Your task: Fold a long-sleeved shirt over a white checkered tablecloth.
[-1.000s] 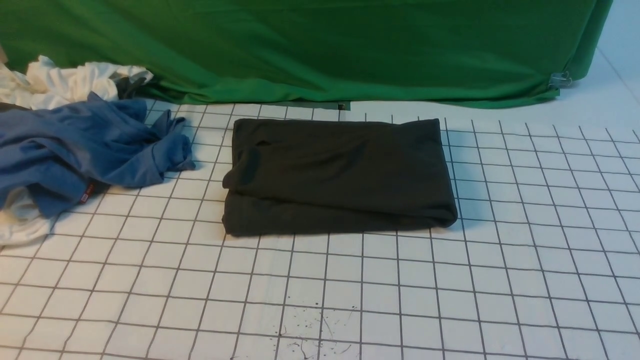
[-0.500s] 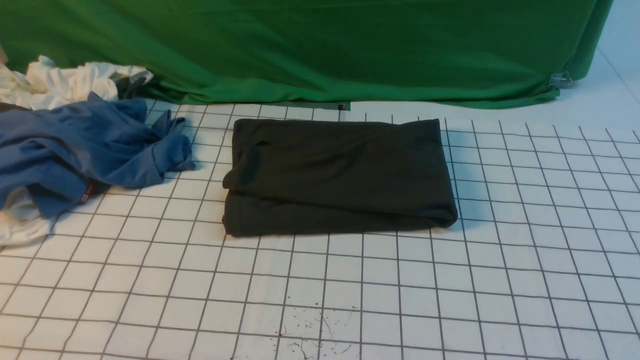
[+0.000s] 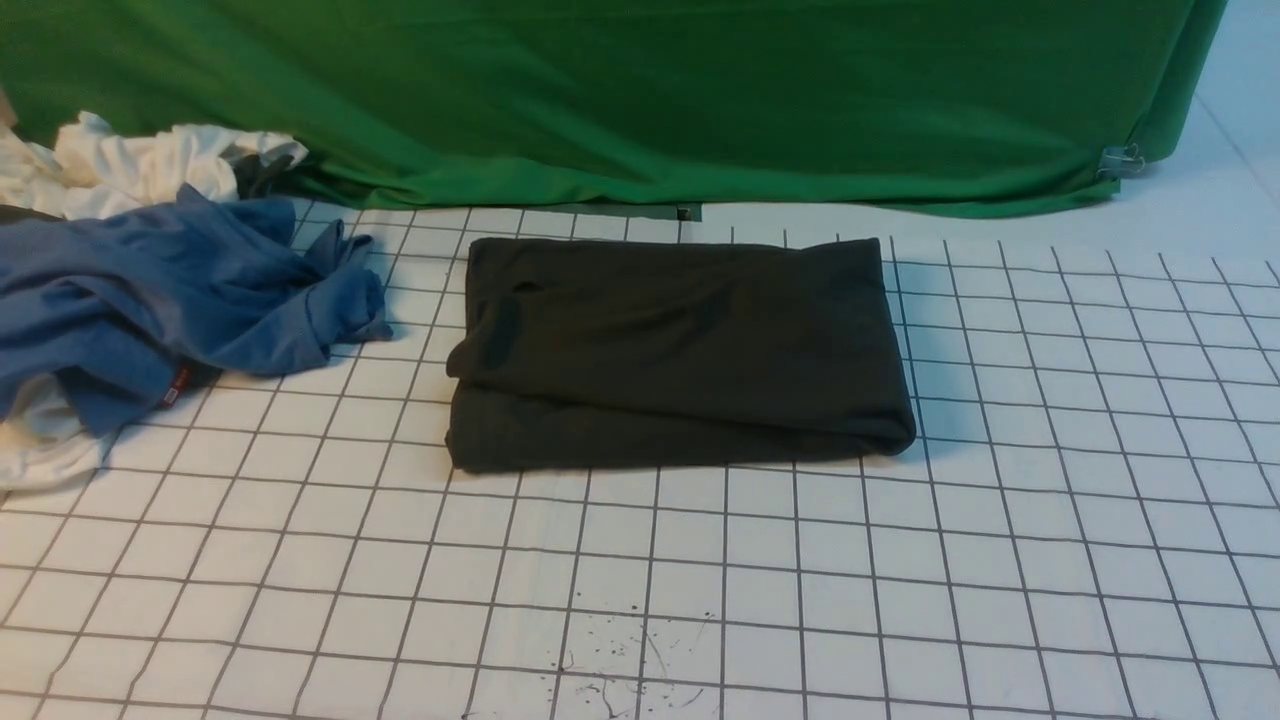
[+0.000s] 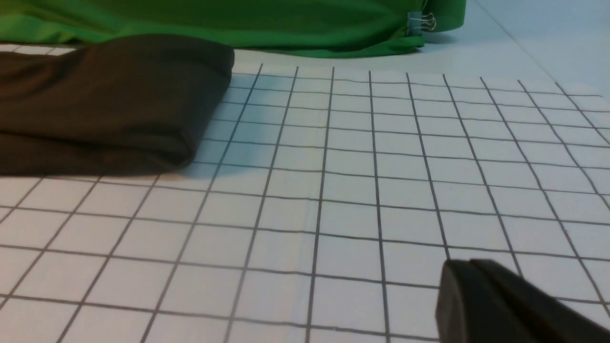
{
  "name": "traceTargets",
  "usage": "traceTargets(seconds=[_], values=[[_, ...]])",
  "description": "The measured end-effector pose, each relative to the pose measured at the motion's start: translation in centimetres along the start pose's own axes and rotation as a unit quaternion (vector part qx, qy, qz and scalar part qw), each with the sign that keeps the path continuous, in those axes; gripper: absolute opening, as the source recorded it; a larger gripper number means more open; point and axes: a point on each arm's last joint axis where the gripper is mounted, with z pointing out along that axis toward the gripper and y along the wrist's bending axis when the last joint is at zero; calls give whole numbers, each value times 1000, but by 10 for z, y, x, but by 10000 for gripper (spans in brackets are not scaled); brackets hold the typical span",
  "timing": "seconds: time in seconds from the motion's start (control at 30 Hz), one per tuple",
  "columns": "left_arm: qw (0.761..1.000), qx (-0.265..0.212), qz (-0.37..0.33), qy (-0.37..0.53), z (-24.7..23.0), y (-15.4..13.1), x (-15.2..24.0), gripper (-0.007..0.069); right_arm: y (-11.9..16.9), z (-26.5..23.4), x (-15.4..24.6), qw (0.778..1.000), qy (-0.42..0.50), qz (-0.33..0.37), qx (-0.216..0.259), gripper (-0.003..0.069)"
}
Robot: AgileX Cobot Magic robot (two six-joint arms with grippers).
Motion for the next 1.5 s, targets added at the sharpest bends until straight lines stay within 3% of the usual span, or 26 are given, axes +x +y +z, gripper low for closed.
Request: traceTargets(seconds=[0.1,0.27,0.3,0.33,0.37,0.5,1.5], values=[[1000,-21,5,18,5,0,17,-30,0,0,0,1000,0,0,0,32],[996,-54,-60,49,12,-3,58,-29,0,0,0,1000,0,0,0,44],[995,-55,-62,54,12,-3,62,-29,0,0,0,1000,0,0,0,45],[996,-15,-68,61,13,-4,69,-29,0,0,0,1000,0,0,0,47],[993,-57,-70,79,13,-5,75,-29,0,0,0,1000,0,0,0,49],[986,-51,-74,142,11,-8,89,-29,0,0,0,1000,0,0,0,58],[989,-55,-72,121,12,-7,85,-29,0,0,0,1000,0,0,0,126]])
